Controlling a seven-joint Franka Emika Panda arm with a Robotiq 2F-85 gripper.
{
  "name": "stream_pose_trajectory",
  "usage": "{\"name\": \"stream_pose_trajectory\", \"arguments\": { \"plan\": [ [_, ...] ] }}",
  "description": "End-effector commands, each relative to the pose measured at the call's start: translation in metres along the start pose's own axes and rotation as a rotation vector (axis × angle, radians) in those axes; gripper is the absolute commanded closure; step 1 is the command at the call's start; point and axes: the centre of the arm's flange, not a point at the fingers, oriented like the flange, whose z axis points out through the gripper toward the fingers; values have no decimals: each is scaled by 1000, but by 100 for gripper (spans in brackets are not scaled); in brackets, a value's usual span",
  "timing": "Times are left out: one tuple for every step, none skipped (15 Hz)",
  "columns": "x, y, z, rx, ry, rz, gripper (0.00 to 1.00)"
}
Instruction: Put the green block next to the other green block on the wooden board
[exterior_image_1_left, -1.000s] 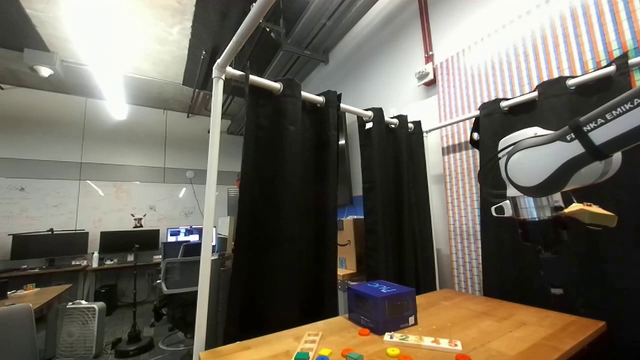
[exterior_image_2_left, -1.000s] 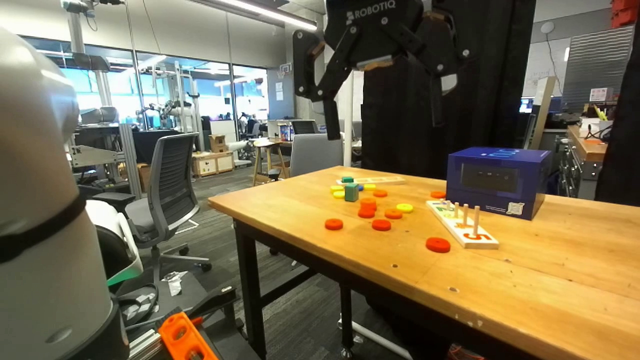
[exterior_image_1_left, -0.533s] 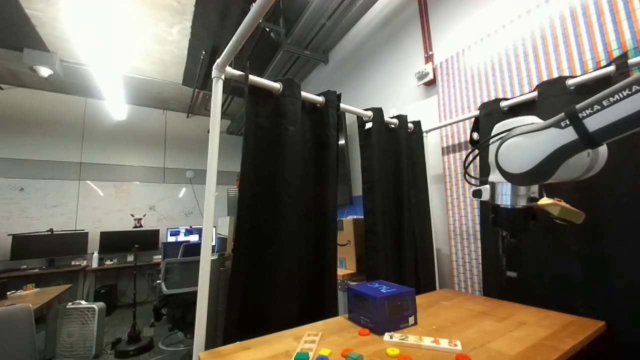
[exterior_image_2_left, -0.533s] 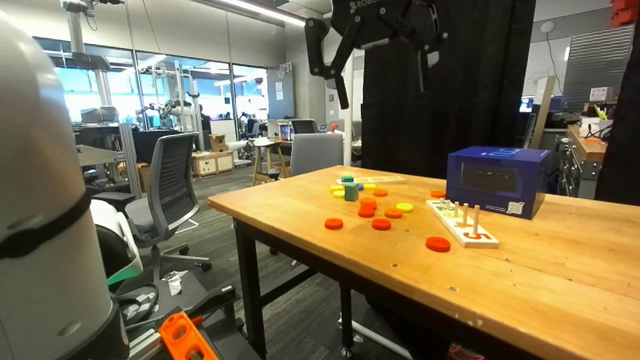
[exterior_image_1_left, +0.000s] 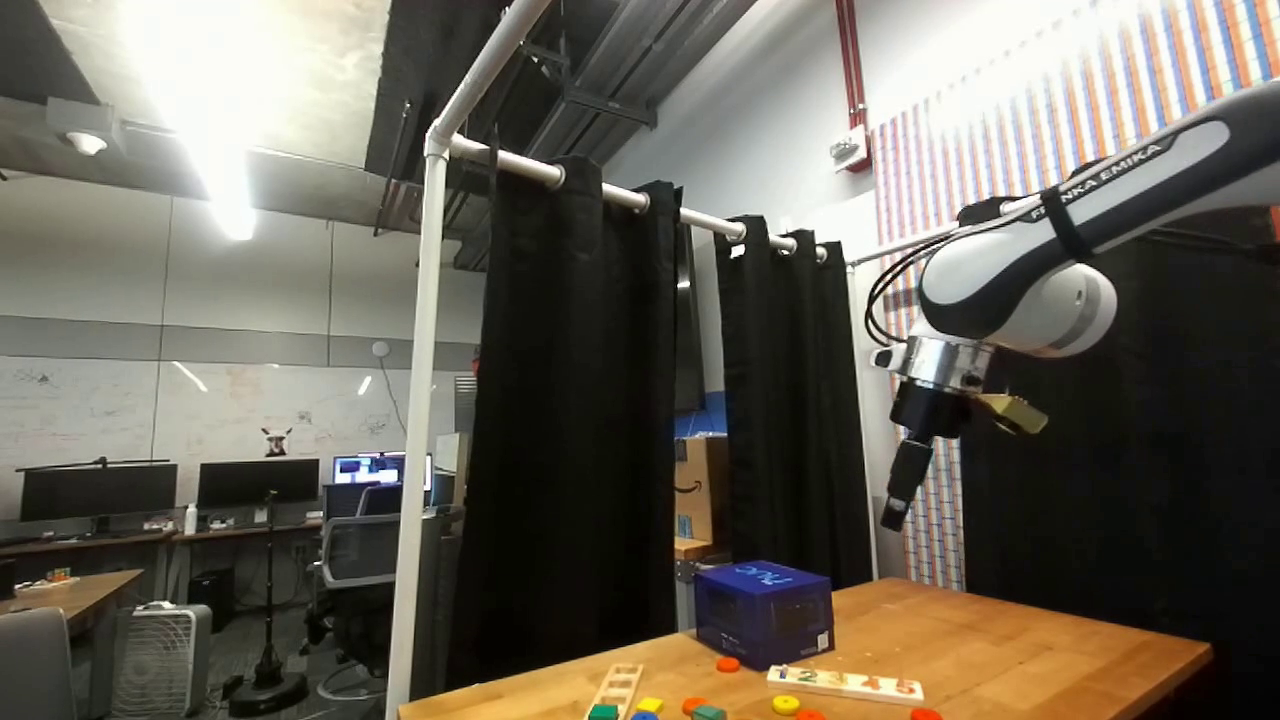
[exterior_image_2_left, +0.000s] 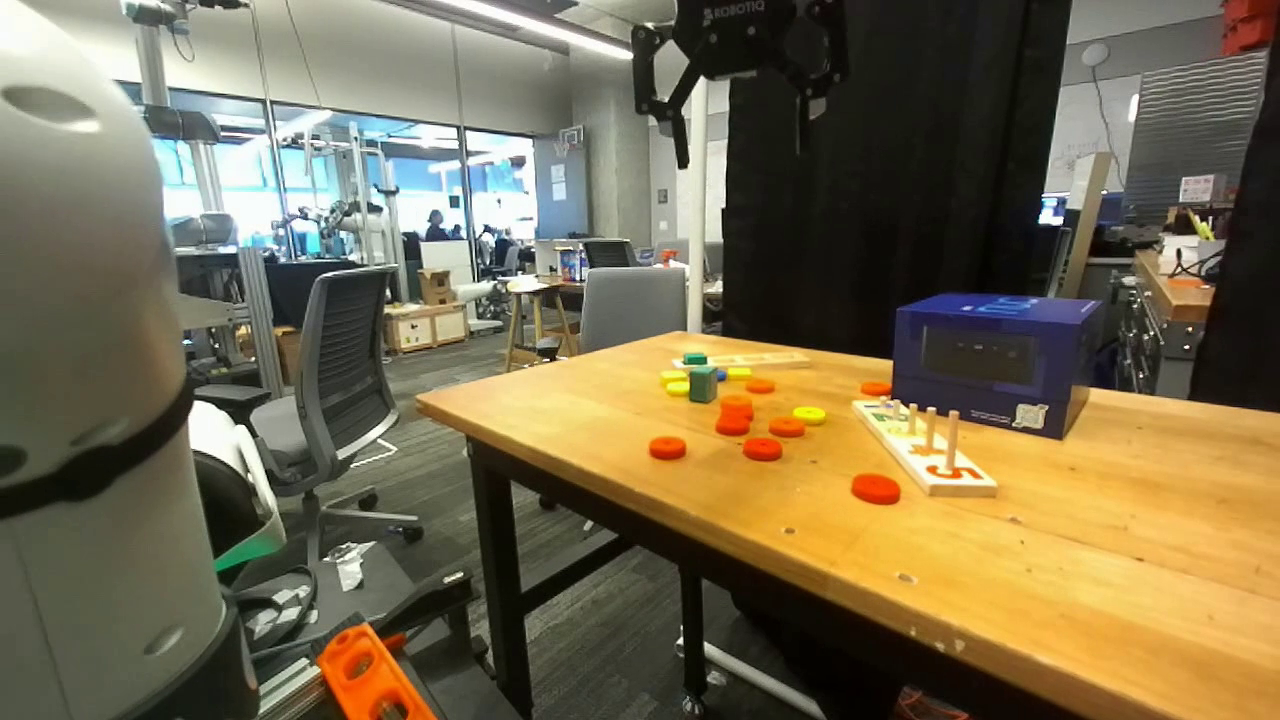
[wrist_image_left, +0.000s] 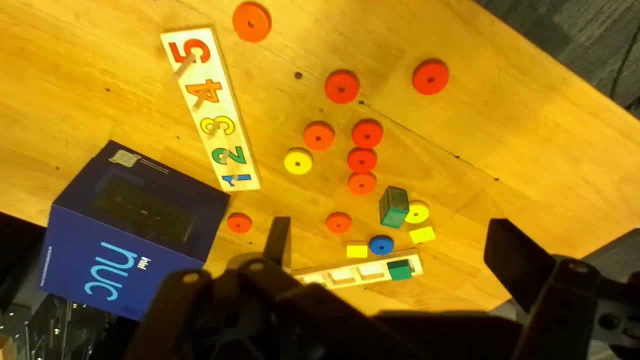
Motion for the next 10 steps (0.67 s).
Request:
{"name": "stream_pose_trajectory", "arguments": {
  "plan": [
    [58,11,23,64,31,21,0],
    [69,9,32,81,28,19,0],
    [80,7,46,95,16,20,0],
    [88,6,56,106,7,20,0],
    [95,4,67,117,-8,17,0],
    [101,3,81,119,-32,16,0],
    [107,2,95,114,-57,14,0],
    [111,4,107,110,-81,11,0],
    [117,7,123,106,-110,10,0],
    [121,10,134,107,-129,8,0]
  ]
}}
